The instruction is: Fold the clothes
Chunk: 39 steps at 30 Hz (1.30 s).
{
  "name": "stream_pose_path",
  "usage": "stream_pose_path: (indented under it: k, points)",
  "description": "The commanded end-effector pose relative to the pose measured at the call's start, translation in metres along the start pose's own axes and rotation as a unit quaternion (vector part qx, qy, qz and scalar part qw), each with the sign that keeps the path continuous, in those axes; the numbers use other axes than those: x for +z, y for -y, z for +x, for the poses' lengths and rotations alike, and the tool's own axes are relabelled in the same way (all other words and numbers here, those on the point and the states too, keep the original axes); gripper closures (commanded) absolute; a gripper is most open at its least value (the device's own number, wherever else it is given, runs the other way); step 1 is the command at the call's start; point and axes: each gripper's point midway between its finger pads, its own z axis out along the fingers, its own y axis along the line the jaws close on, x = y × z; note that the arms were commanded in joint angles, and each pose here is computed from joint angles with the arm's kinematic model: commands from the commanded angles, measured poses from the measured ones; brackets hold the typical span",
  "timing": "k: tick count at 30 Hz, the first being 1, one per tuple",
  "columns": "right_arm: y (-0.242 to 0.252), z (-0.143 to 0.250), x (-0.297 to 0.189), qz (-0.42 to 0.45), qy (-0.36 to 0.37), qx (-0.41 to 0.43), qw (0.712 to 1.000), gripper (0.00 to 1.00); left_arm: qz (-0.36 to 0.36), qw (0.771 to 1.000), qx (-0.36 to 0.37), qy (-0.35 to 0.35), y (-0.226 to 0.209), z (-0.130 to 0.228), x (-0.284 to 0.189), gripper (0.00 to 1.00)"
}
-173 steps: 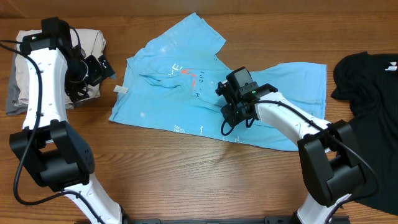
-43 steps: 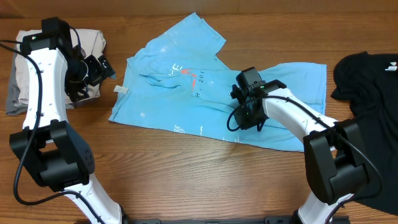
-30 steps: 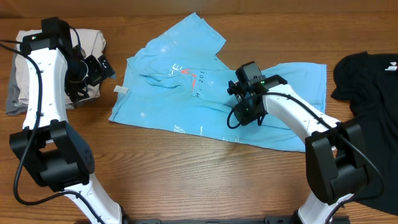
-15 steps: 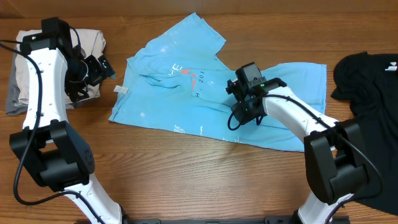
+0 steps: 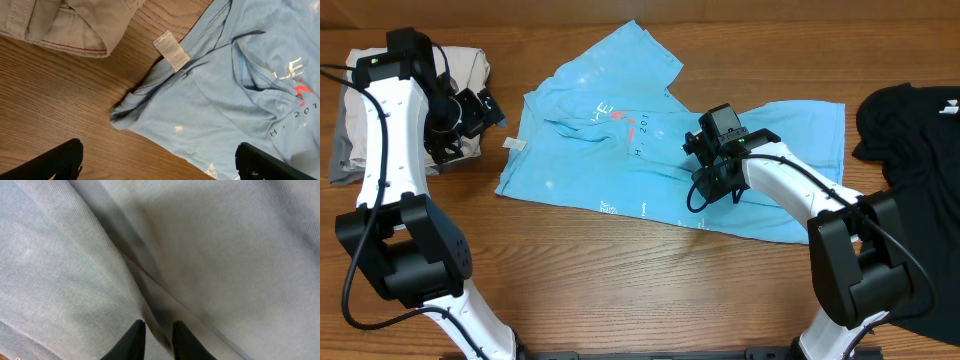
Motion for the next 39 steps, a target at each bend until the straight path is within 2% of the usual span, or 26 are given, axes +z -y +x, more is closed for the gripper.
stream_pose_path:
  k: [1, 3, 18, 24, 26, 27, 36, 39]
  points:
    - [0.002, 0.0, 0.0, 0.004, 0.003, 0.0, 1.0, 0.87, 0.013, 1.0, 0.012, 0.021, 0.009, -0.002, -0.016, 0.0]
    - [0.002, -0.001, 0.0, 0.004, 0.005, 0.001, 1.0, 0.96, 0.013, 1.0, 0.012, 0.021, 0.009, -0.002, -0.016, 0.0]
    - [0.034, -0.033, -0.004, 0.068, 0.071, 0.013, 0.995, 0.96, 0.013, 1.0, 0.012, 0.021, 0.009, -0.002, -0.016, 0.0]
    - [0.041, -0.034, -0.005, 0.071, 0.076, 0.021, 0.994, 0.83, 0.013, 1.0, 0.012, 0.021, 0.009, -0.002, -0.016, 0.0]
    - [0.046, -0.037, -0.006, 0.075, 0.083, 0.025, 0.993, 0.7, 0.013, 1.0, 0.012, 0.021, 0.009, -0.002, -0.016, 0.0]
    - [0.05, -0.038, -0.006, 0.077, 0.088, 0.03, 0.993, 0.7, 0.013, 1.0, 0.012, 0.021, 0.009, -0.002, -0.016, 0.0]
    - [0.097, -0.052, -0.042, 0.062, 0.126, 0.235, 0.962, 0.69, 0.013, 1.0, 0.012, 0.021, 0.009, -0.002, -0.016, 0.0]
    - [0.095, -0.04, -0.071, 0.031, 0.093, 0.28, 0.955, 0.77, 0.013, 1.0, 0.012, 0.021, 0.009, -0.002, -0.016, 0.0]
